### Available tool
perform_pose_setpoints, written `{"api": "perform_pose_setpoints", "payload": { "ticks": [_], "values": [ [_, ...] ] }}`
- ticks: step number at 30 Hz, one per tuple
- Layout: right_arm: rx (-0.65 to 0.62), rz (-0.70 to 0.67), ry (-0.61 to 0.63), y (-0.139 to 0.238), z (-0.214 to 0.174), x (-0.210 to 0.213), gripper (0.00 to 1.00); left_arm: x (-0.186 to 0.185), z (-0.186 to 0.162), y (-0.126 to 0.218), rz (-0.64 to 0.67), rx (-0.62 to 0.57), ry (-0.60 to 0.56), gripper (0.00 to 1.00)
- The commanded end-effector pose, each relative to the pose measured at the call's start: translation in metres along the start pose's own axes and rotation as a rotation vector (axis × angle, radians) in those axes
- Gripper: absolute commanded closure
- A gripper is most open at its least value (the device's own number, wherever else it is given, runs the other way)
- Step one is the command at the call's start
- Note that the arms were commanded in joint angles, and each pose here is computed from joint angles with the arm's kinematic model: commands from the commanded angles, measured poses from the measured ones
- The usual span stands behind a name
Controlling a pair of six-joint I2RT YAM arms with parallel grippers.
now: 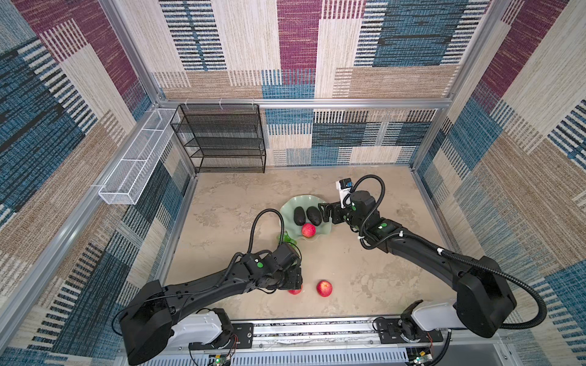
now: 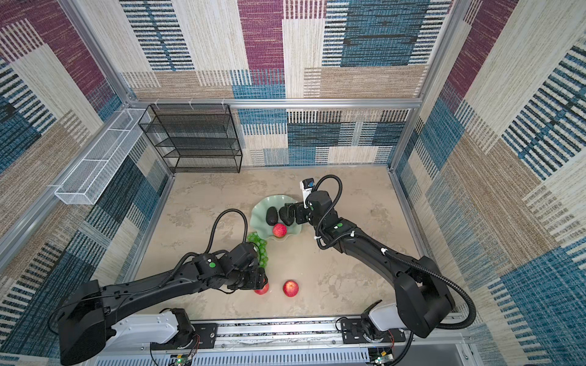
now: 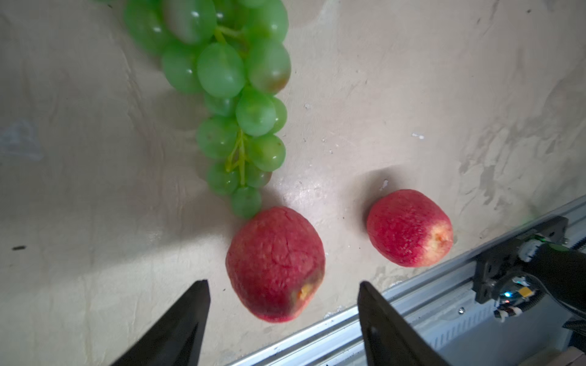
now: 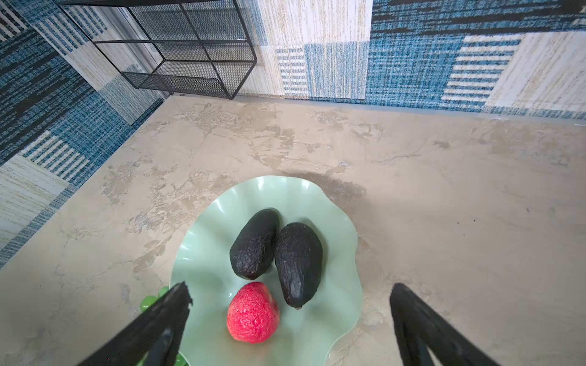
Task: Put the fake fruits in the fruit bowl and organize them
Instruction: 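Grasp the red apple nearest the grapes with the left gripper, then drop the apple into the bowl with the left gripper while the right reaches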
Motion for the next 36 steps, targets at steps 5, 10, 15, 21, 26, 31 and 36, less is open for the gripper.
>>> {"api": "perform_pose_setpoints", "payload": {
  "ticks": [5,10,15,21,26,31,36],
  "values": [
    [-0.040,-0.014,-0.010,0.002,0.006,-0.002,0.00,0.000,-0.006,-0.018,0.030,0.044,-0.009,0.32],
    [-0.035,-0.015,-0.014,0.000,0.003,-0.002,0.00,0.002,-0.008,-0.009,0.016,0.038,-0.012,0.55],
    [-0.027,-0.016,-0.019,-0.002,0.000,-0.003,0.00,0.005,0.000,0.031,0.061,-0.049,-0.061,0.56],
    [-0.025,-0.017,-0.025,-0.002,0.000,-0.003,0.00,0.002,0.048,0.085,0.011,-0.270,-0.071,0.53],
    [-0.017,-0.020,-0.037,0.005,-0.005,-0.005,0.00,-0.012,0.111,0.092,-0.058,-0.362,-0.053,0.52],
    [0.018,-0.044,-0.050,0.014,-0.019,-0.010,0.00,-0.026,0.162,0.075,-0.016,-0.333,-0.092,0.52],
    [0.041,-0.050,-0.068,0.019,-0.032,-0.013,0.00,-0.023,0.187,0.043,-0.007,-0.273,-0.081,0.53]
  ]
}}
Point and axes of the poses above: each gripper's point midway between its finger pads, its own y axis back along the fingers, its own x axis along the line the jaws close on, z = x × y, the point moved 7 cm from there along y, back along the fingers, and after that the axes turned 3 degrees about y, right-handed, at the moved point
